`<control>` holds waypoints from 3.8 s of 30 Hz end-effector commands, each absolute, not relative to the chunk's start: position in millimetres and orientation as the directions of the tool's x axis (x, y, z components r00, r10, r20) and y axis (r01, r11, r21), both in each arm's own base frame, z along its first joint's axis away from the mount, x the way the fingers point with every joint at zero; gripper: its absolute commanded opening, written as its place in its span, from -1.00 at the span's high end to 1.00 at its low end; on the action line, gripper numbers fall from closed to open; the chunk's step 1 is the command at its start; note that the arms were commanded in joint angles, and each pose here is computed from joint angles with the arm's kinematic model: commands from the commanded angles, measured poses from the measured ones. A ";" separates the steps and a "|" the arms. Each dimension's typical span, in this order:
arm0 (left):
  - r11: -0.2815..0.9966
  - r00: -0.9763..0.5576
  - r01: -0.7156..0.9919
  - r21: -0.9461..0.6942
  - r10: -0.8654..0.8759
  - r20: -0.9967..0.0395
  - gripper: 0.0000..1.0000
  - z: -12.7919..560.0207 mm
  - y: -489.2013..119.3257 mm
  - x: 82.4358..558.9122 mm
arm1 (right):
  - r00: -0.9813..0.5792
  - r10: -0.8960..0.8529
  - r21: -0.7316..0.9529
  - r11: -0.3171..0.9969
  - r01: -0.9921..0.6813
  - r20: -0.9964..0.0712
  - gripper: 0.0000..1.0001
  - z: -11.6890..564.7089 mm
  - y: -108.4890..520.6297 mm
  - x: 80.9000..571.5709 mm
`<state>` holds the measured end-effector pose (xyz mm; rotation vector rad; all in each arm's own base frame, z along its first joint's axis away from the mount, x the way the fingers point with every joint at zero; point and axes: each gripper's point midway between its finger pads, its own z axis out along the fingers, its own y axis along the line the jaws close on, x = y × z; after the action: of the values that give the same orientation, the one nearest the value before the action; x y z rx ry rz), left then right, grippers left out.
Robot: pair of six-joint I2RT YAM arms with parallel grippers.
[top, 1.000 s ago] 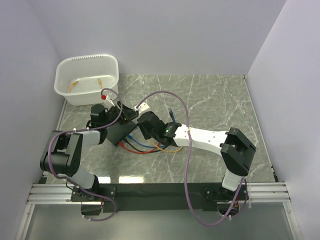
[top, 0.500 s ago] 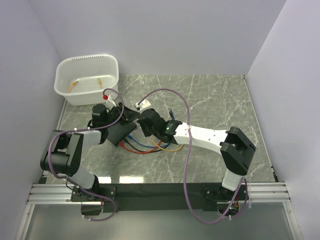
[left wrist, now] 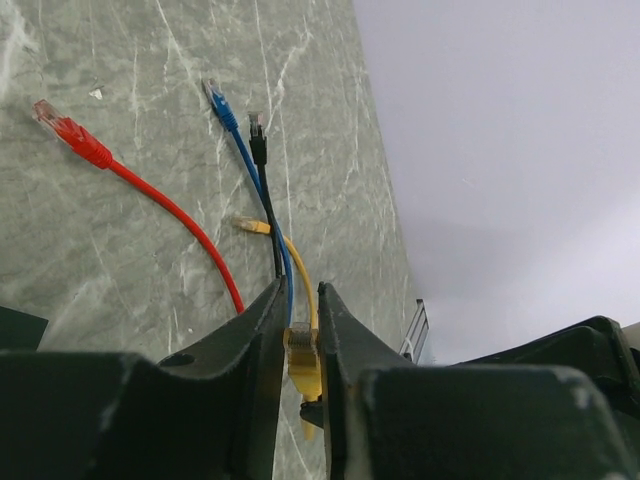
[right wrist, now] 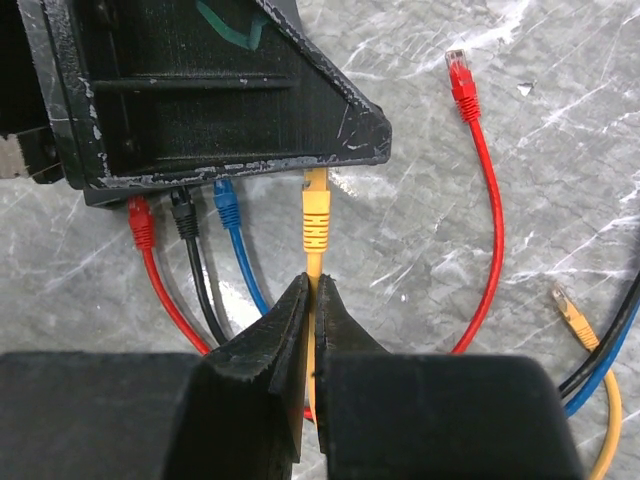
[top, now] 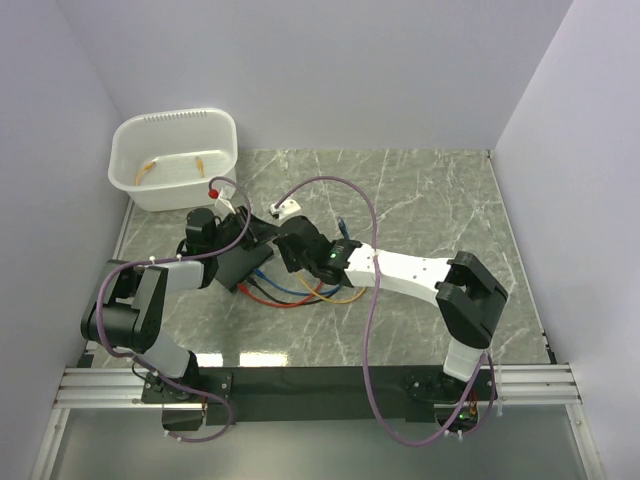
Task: Insert the plug into the switch port
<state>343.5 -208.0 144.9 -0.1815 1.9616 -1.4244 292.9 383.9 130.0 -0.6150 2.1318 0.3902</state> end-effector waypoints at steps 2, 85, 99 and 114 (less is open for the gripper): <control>0.387 -0.713 0.382 -0.839 -0.454 -0.534 0.68 164.7 -215.0 344.2 | -0.460 -0.189 0.100 0.840 -0.533 -0.868 1.00 164.9 396.7 311.9; 0.133 -0.615 0.676 -0.725 -0.440 -0.654 0.74 231.0 -229.0 286.1 | -0.680 -0.032 0.665 0.180 -0.725 -0.733 1.00 186.4 386.6 260.2; 0.596 -0.445 0.335 -0.730 -0.582 -0.680 -0.29 194.3 -170.8 346.3 | -0.571 -0.151 0.468 0.427 -0.774 -0.807 1.00 168.8 380.5 253.2; 0.721 -0.406 -0.160 -0.674 -0.671 -0.621 -0.10 121.6 -91.3 374.3 | -0.422 -0.423 -0.029 0.733 -0.680 -0.802 1.00 125.4 351.5 295.5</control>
<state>367.0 -102.5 119.1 -0.6021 1.9496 -0.6972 270.3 365.5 126.1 -0.8343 2.0911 0.5879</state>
